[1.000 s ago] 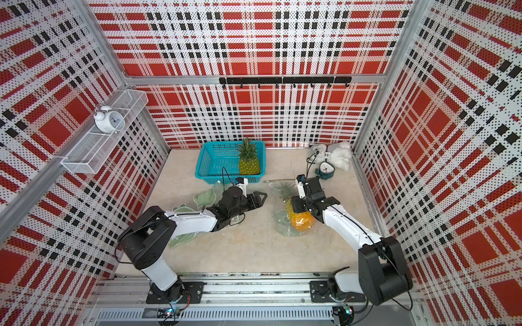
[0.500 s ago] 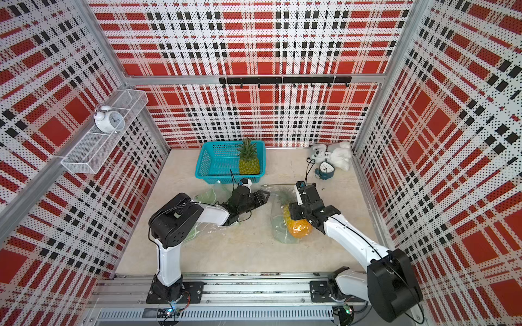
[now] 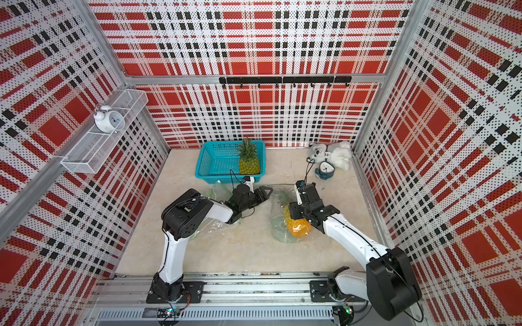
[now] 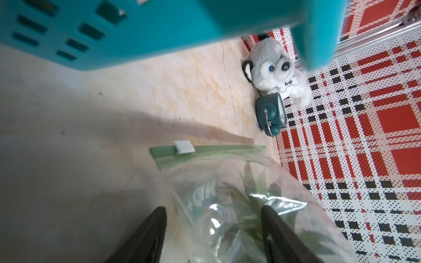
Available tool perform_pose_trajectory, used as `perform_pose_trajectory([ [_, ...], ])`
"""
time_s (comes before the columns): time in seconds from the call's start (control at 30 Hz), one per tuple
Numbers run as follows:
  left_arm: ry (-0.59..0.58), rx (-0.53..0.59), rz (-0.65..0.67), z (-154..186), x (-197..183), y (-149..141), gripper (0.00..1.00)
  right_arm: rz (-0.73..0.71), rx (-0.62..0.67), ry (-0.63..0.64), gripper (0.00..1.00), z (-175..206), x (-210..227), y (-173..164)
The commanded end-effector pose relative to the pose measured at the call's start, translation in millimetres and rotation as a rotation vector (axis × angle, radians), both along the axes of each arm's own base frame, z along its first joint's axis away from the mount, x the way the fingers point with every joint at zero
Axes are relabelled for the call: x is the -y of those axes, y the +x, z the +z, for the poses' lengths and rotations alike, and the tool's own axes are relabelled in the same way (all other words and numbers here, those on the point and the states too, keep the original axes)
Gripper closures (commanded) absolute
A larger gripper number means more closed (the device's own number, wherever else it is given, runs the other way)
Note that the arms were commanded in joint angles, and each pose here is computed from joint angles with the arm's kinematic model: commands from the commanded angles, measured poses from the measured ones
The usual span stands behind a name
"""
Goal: Open the zip-top bag and take out the pineapple
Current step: Pick up the zipper food storage bag at the center of the board.
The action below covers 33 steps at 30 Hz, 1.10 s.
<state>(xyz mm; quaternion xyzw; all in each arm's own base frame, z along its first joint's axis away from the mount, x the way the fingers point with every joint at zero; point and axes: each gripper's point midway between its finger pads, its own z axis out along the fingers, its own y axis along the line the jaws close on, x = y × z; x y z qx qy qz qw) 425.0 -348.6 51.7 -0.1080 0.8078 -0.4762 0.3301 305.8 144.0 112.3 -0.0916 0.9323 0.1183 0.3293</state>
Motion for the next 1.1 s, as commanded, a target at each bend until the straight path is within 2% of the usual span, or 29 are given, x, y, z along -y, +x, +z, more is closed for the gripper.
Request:
perform_pose_trajectory([
  [0.0, -0.05, 0.029, -0.011, 10, 7, 7, 0.39, 0.022, -0.206, -0.065, 0.4, -47, 7, -40],
  [0.07, -0.061, 0.028, -0.009, 9, 7, 8, 0.46, 0.023, -0.204, -0.065, 0.4, -46, 7, -40],
  [0.13, -0.07, 0.029, -0.008, 10, 7, 10, 0.57, 0.024, -0.198, -0.059, 0.4, -44, 6, -39],
  [0.3, -0.094, 0.051, -0.023, 17, 10, 16, 0.97, 0.029, -0.16, -0.045, 0.4, -35, 3, -36],
  [0.33, -0.097, 0.056, -0.028, 20, 11, 16, 1.0, 0.029, -0.149, -0.04, 0.4, -31, 2, -35],
  [0.5, -0.099, 0.118, -0.052, 48, 9, 11, 1.0, 0.042, -0.04, -0.006, 0.35, 1, -1, -26],
  [0.7, -0.082, 0.208, -0.154, 97, 19, 1, 1.0, 0.067, 0.223, 0.042, 0.28, 73, -2, -12],
  [0.83, -0.026, 0.279, -0.206, 132, 27, -4, 1.0, 0.061, 0.358, 0.031, 0.26, 115, 4, -5],
  [1.07, 0.108, 0.414, -0.286, 195, 46, 1, 1.0, 0.07, 0.461, 0.059, 0.26, 169, 16, 17],
])
